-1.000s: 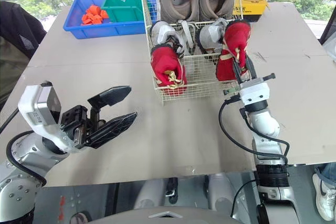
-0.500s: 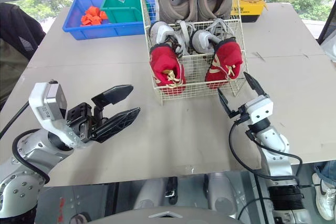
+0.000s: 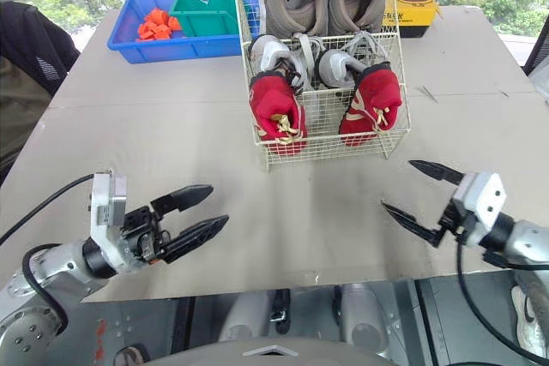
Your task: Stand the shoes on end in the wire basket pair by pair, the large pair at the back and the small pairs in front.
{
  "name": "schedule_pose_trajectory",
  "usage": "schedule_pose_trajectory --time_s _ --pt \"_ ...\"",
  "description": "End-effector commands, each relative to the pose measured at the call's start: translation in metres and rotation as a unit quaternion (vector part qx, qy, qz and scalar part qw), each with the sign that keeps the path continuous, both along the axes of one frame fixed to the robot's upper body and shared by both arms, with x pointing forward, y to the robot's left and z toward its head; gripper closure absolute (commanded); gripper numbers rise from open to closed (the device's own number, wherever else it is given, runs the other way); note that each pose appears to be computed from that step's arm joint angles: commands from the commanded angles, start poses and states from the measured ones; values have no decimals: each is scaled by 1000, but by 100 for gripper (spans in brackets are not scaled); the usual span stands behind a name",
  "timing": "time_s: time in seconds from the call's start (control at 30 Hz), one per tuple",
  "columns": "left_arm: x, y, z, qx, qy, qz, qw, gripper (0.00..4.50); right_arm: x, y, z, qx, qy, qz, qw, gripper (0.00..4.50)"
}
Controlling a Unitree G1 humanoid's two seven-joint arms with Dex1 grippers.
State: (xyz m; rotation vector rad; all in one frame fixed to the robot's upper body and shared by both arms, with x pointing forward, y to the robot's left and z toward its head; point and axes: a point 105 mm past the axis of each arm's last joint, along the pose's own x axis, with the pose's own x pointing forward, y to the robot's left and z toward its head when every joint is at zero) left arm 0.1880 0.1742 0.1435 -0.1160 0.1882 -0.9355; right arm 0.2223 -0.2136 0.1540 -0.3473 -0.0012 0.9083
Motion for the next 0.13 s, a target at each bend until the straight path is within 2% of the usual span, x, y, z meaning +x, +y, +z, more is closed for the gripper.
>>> schedule_pose_trajectory --time_s 0.03,0.13 --pt "-8 6 0 28 1 -12 1000 0 -3 -25 10 -33 3 8 999 12" --pt "-10 10 -2 33 11 -15 999 0 -2 -36 8 -43 17 7 999 12"
